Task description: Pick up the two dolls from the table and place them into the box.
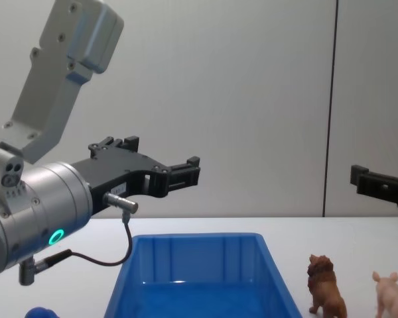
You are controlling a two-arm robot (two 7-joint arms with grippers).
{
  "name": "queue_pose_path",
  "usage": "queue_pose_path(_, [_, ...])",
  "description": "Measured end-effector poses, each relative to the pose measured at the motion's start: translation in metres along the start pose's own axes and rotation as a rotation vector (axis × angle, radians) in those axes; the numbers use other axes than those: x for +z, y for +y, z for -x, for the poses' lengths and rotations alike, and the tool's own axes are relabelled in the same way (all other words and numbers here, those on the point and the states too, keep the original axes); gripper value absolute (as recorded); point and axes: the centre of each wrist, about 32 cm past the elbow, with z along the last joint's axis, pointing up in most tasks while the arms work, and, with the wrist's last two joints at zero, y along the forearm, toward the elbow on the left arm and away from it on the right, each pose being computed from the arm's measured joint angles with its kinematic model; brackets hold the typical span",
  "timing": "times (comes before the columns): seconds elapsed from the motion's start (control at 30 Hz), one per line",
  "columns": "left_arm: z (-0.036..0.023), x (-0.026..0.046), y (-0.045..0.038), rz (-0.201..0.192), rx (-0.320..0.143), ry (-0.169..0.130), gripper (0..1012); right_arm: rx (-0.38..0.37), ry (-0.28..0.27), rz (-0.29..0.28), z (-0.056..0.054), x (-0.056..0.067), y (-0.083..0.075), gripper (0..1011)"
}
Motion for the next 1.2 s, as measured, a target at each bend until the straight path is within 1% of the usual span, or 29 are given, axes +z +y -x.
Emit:
queue_pose_path(0.8, [0.0,0.0,0.0,0.0,0.0,0.0,1001,0.001,0.0,0.0,0.0,0.0,0.0,1001])
queue_pose_path(0.97, [0.0,0.0,0.0,0.0,0.0,0.0,1001,0.009,0.003,0.001,-0.005,0.0,-0.001,1001])
queue_pose_path(1.07, [0.0,0.0,0.0,0.0,0.0,0.0,1001,0.016,0.006,0.006,-0.012,-0.001,-0.002,1001])
queue_pose_path(1.2, [0.0,0.0,0.0,0.0,0.0,0.0,1001,0.022,0.011,0.018,-0.017,-0.003,-0.005,1001])
